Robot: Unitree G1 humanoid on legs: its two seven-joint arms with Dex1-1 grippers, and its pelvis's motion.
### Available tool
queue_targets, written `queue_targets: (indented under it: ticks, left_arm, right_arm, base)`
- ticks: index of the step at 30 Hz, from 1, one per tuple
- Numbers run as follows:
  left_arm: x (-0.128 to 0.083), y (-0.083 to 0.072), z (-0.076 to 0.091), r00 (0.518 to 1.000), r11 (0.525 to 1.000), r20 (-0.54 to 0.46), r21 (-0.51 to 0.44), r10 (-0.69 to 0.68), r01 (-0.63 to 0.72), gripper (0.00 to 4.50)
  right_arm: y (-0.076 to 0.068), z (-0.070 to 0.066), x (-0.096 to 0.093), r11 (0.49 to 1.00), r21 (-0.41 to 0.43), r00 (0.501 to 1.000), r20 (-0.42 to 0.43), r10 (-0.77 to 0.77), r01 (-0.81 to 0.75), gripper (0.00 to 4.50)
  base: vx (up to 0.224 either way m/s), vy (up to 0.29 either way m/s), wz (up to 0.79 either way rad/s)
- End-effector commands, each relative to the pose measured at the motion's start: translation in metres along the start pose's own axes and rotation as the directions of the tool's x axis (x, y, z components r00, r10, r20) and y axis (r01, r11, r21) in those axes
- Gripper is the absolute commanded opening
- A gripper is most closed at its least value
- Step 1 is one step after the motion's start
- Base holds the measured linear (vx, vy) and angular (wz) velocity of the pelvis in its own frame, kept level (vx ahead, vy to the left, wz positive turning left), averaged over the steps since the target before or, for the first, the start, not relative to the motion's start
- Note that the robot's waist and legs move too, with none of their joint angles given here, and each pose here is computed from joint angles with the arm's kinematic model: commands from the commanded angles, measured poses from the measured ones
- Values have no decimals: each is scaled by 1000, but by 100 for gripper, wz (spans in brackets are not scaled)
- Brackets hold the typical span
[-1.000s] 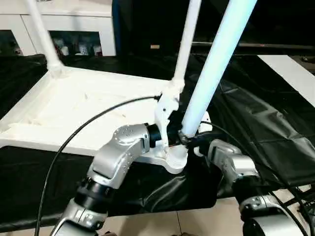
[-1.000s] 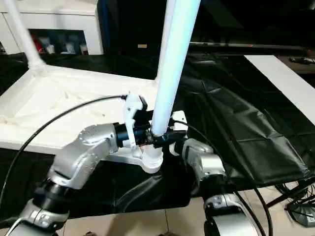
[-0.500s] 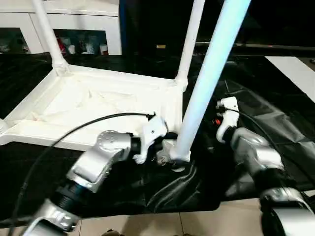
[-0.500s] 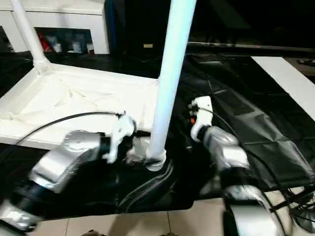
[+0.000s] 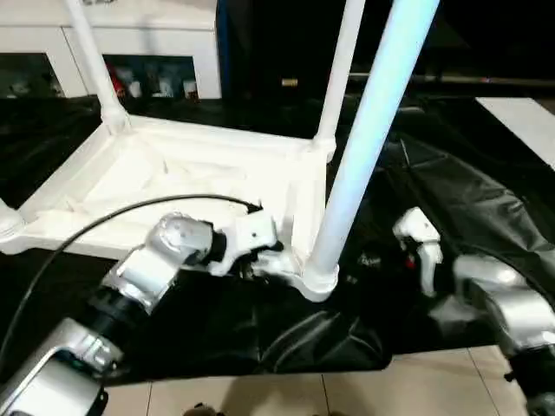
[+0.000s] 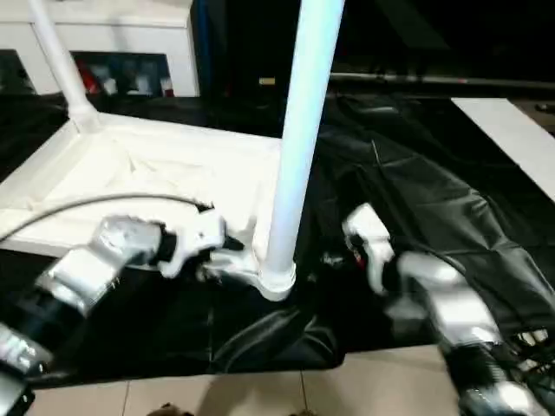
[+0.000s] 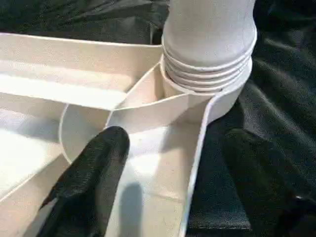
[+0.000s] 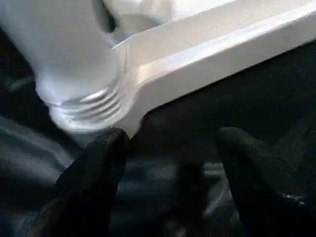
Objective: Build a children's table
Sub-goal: Rotate table base
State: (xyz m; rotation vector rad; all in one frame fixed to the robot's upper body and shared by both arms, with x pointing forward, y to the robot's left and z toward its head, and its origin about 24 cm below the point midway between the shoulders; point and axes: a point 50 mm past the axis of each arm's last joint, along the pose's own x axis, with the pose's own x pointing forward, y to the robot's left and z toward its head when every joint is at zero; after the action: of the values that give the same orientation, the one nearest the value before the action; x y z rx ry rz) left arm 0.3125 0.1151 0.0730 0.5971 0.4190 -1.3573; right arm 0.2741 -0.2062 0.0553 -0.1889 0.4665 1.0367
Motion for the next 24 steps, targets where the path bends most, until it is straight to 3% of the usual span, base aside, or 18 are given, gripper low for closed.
queue_targets:
  ticks: [1, 7, 15, 24]
  left_arm:
    - [-4, 6, 2, 1000, 1000, -20, 20, 0, 1, 298]
    - [-8, 10, -2, 998, 999, -54, 11, -39, 40, 245]
    - [-9, 12, -9, 992, 995, -86, -24, -96, 94, 190]
    - [-7, 12, -13, 992, 996, -96, -33, -84, 82, 107]
  right_arm:
    - [3, 7, -6, 998, -51, 999, -9, 39, -39, 316]
    - [9, 9, -10, 992, -66, 993, -44, 108, -111, 316]
    - [6, -1, -3, 990, -53, 990, -60, 128, -131, 316]
    - [8, 1, -5, 990, -65, 990, -60, 125, -129, 316]
  base:
    - [0, 0, 0]
    - [0, 0, 0]
    - [0, 0, 0]
    - [0, 0, 0]
